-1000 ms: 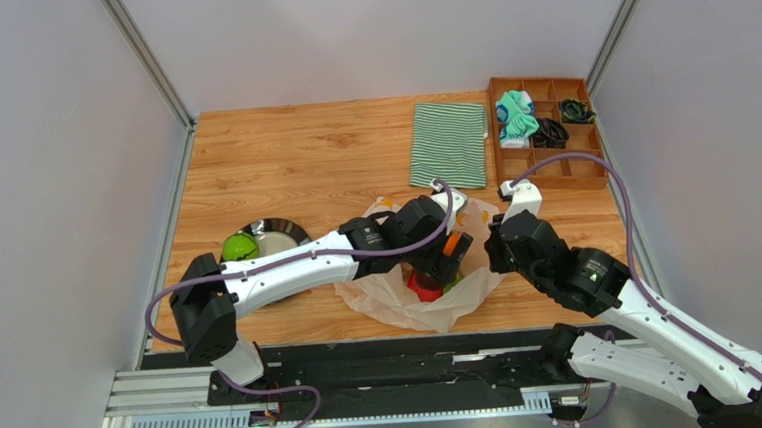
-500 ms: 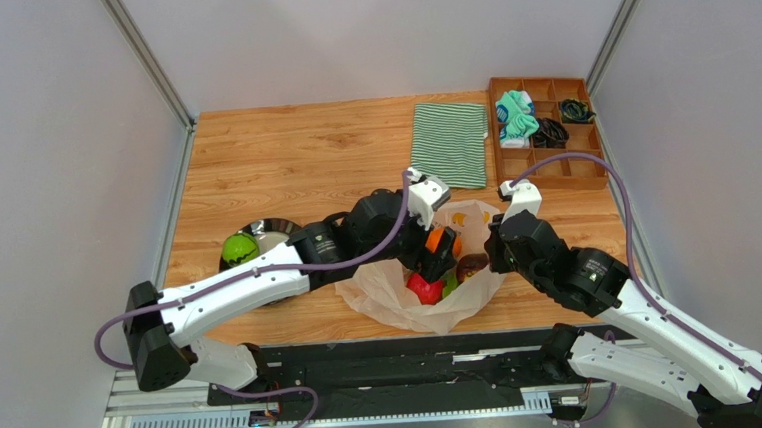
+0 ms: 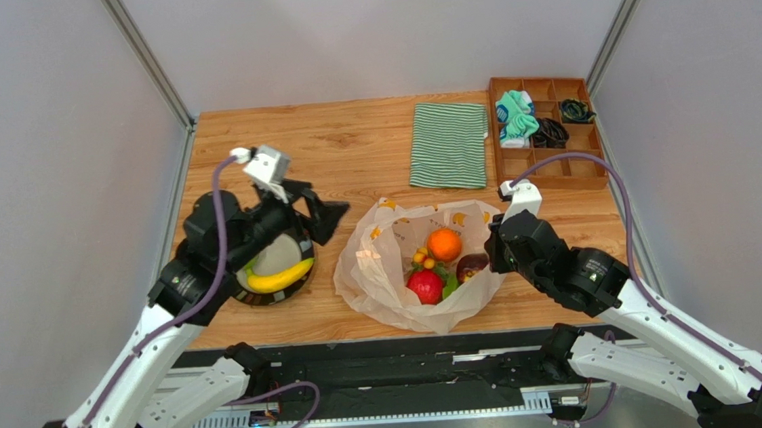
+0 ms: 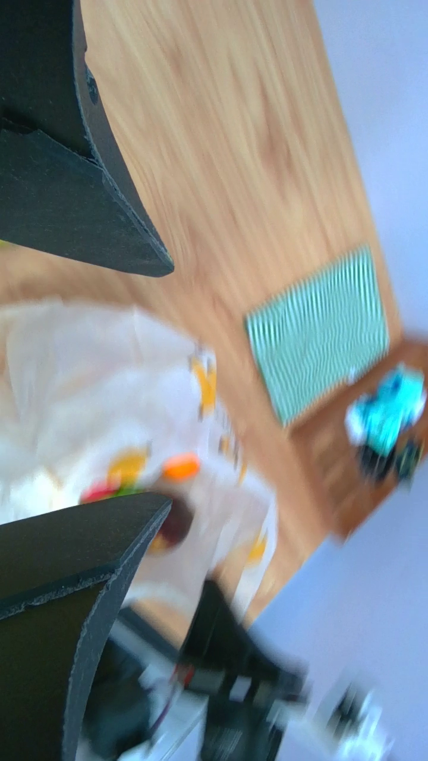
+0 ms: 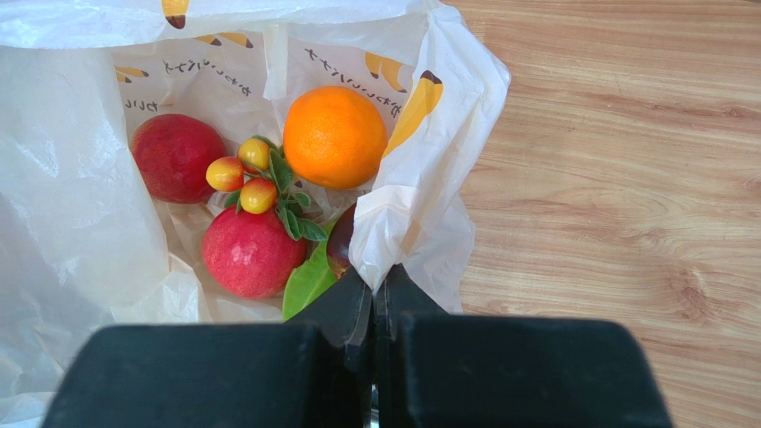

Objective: Place the fruits into the plastic bag

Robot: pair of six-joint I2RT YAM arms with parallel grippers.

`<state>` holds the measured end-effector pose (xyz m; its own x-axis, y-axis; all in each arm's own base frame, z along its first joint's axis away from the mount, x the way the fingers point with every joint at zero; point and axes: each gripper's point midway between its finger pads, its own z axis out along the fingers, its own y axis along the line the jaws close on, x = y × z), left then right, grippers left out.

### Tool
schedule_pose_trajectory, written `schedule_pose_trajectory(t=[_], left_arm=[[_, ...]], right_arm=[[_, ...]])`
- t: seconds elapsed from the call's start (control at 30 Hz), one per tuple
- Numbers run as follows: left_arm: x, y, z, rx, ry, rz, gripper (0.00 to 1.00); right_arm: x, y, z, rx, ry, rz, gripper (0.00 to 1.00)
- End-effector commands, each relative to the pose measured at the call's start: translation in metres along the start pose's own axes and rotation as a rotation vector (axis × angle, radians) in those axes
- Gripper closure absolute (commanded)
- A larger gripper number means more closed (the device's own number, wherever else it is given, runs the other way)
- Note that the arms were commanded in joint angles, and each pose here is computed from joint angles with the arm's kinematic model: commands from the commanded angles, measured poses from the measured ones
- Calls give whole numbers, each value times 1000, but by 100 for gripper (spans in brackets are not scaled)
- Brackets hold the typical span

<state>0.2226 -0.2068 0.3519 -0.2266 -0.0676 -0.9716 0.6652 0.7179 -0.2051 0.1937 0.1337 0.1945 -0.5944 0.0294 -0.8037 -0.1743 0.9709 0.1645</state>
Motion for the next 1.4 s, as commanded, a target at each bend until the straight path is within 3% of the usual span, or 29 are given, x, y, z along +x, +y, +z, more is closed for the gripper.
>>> schedule_pose_trajectory(t=[0.0,0.23,0.37,0.6,0.73,1.37], left_arm=[[32,79,-30,-297,80,-60,1],[87,175,-62,-641,172,-322,1],[97,204,-69,-777,205,-393,1],[144,250,-84,-1051,287,-460,1],[151,275,-93,-1179,285,-415,1],[227,300,-73,-1127,458,-567,1]], right_arm=[[-15,6,-4,-26,-50,20,98],[-16,6,-5,-30,-53,18,99],[-15,5,-6,-29,-57,20,98],[-15,8,-6,-49,-64,21,98],[-16,8,-9,-60,-71,20,98],[-18,9,-10,-67,-77,25,98]])
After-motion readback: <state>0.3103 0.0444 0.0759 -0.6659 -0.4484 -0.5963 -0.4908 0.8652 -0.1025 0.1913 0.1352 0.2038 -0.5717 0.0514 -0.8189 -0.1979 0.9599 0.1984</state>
